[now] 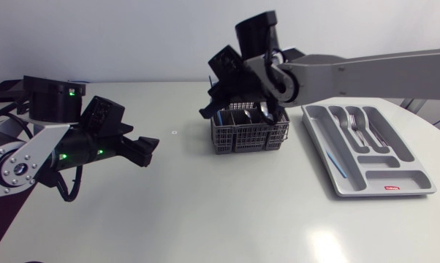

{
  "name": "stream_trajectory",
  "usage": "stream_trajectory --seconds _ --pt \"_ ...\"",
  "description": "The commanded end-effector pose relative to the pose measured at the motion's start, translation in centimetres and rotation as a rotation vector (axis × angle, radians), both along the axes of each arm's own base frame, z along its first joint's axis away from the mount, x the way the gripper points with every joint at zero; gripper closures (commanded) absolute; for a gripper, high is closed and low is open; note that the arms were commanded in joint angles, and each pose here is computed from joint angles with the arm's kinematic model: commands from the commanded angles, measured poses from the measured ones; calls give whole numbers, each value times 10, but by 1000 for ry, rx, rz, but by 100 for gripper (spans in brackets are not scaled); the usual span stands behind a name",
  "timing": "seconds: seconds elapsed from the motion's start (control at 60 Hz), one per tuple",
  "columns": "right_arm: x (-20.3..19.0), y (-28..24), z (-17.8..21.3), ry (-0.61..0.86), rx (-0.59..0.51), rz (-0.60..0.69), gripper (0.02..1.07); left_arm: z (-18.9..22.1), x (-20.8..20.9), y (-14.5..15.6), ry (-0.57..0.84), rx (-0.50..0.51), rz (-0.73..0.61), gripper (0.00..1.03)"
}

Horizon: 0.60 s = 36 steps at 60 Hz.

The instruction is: Unload the cutlery basket into the drawer organizer.

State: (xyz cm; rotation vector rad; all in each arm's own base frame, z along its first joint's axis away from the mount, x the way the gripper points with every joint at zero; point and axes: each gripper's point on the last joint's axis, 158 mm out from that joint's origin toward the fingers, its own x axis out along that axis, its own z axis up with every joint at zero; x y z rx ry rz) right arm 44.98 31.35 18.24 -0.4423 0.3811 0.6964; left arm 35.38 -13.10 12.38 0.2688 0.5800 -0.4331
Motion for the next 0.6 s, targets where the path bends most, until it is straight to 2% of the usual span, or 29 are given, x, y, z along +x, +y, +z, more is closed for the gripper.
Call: stream_trajectory --seconds 0.0,0.1,0.25,0.367,0.583 --pt "-12 -11 39 -32 76 -11 97 -6 -6 -2 2 16 -28 7" --pt "-31 -18 68 -31 136 -4 97 -4 -6 -2 -5 19 -31 7" --pt "-54 -45 90 36 201 -27 97 -1 -3 -7 -16 17 -43 7" --pt "-64 -72 82 119 181 -63 97 2 -1 -17 -29 16 -65 7" --pt "-75 -147 45 258 138 -196 97 7 5 -37 -50 24 -118 7"
